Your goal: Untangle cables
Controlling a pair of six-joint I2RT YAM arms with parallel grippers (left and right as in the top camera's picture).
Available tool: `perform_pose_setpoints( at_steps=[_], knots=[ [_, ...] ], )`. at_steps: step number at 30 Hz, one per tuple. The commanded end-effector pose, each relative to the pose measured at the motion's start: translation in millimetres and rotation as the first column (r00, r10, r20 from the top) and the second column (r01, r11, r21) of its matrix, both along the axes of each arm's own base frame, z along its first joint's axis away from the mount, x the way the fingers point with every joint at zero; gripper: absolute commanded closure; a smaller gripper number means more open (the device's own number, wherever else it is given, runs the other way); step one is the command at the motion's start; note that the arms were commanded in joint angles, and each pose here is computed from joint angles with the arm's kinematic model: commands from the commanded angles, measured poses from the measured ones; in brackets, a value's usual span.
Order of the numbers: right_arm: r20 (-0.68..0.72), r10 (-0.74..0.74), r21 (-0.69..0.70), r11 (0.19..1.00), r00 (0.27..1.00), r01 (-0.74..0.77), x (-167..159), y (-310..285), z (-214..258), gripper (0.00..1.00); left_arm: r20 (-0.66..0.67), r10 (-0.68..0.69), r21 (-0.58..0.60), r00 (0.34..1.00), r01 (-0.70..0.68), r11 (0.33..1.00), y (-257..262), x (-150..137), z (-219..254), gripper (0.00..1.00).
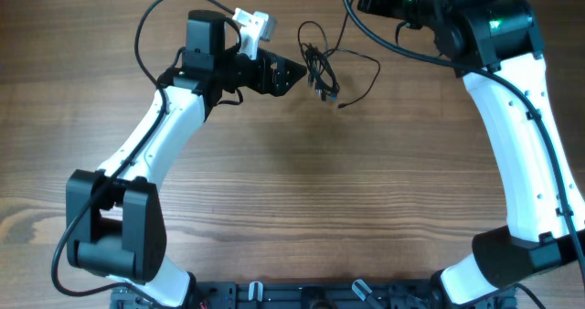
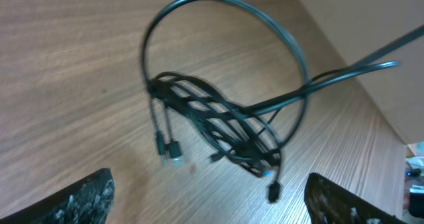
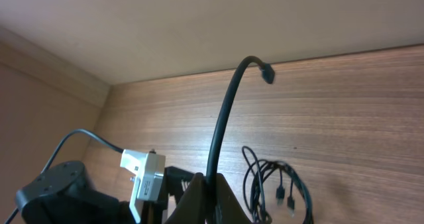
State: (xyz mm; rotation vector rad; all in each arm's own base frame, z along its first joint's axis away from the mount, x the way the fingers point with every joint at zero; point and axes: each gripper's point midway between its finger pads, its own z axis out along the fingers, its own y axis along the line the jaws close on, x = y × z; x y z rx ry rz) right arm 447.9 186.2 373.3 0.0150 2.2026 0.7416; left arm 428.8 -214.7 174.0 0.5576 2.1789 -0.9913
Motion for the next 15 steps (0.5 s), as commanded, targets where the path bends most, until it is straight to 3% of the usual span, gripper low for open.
perform_pose_setpoints(
  at_steps=[1, 4, 9, 15],
  knots=[
    [0.029, 0.039, 0.035, 0.999, 0.999, -0.040, -5, 7, 15, 0.95, -0.010, -0.046, -0.023, 0.999, 0.046, 0.999, -6, 4, -16, 0.06],
    [0.031, 0.069, 0.057, 0.996, 0.997, -0.071, -8, 12, 18, 0.95, -0.029, -0.075, -0.048, 0.997, 0.074, 0.996, -11, 4, -27, 0.08],
    [0.033, 0.068, 0.059, 0.996, 0.997, -0.070, -8, 13, 18, 0.96, -0.062, -0.145, -0.112, 0.987, 0.138, 0.984, -21, -2, -40, 0.20],
    [0.032, 0.067, 0.060, 0.996, 0.997, -0.069, -8, 13, 18, 0.95, -0.006, -0.210, -0.167, 0.978, 0.206, 0.964, -32, -6, -26, 0.06]
  ],
)
